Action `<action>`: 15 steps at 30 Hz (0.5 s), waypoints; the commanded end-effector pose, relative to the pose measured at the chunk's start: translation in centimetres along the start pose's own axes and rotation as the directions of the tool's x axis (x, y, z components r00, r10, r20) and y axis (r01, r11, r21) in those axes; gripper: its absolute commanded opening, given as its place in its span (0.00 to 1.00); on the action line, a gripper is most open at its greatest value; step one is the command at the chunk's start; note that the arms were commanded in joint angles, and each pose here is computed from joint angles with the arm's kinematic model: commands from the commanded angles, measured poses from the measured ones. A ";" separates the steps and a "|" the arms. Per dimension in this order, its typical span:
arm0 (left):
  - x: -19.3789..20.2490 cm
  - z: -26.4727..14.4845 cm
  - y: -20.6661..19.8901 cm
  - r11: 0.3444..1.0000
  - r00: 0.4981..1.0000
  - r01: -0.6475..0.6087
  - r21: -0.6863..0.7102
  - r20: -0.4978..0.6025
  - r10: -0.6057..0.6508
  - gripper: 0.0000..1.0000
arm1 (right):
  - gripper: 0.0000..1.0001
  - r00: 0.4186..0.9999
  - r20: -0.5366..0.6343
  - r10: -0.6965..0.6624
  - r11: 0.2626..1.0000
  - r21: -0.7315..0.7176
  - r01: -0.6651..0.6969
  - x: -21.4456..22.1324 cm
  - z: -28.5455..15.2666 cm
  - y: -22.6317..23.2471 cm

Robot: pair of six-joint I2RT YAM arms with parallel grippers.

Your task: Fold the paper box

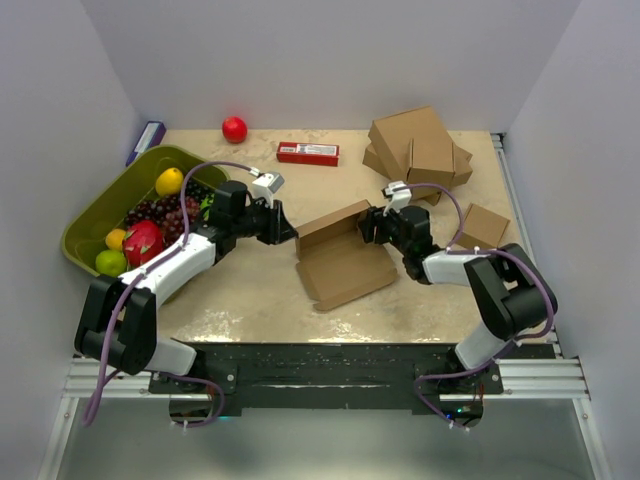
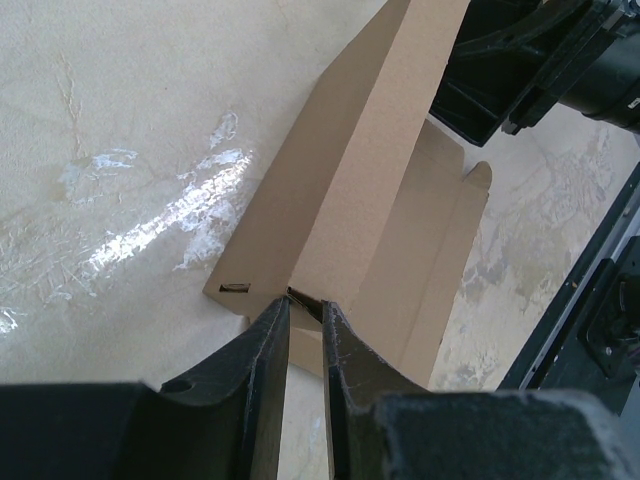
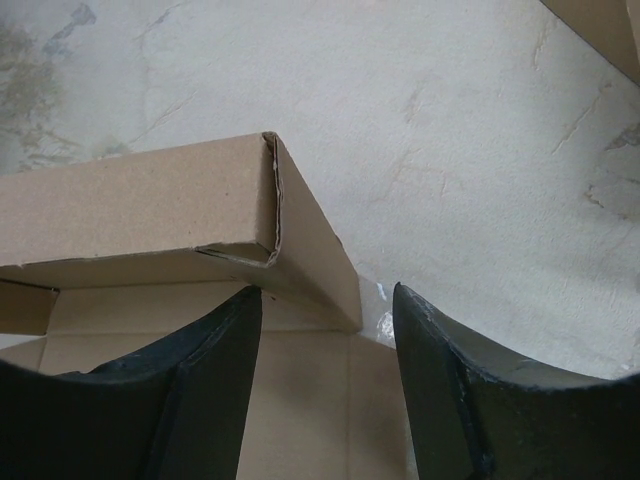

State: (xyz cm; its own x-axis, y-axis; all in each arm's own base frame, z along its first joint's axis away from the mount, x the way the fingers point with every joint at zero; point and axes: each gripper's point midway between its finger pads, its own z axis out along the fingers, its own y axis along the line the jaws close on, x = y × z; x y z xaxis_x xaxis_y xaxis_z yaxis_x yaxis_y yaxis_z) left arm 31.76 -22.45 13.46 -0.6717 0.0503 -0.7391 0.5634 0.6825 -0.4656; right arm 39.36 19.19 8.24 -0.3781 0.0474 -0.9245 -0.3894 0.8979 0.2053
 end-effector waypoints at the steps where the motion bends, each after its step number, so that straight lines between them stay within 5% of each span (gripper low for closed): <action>1: 2.2 0.3 0.7 1.000 0.997 0.003 -0.023 -0.083 -0.005 0.23 | 0.59 0.994 0.104 -0.043 0.999 -0.024 0.046 -3.6 0.9 0.8; 15: 2.1 0.3 0.8 1.000 0.996 0.003 -0.023 -0.084 -0.005 0.23 | 0.45 0.986 0.132 -0.101 0.989 -0.096 0.115 -4.5 2.0 2.0</action>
State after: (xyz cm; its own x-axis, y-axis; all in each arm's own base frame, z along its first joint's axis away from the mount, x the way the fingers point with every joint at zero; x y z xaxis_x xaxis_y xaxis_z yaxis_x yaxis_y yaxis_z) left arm 31.75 -22.45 13.44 -0.6722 0.0505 -0.7386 0.5632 0.6824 -0.4660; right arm 40.31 20.36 8.68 -0.3459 0.0052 -0.9383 -0.4535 0.8745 0.1720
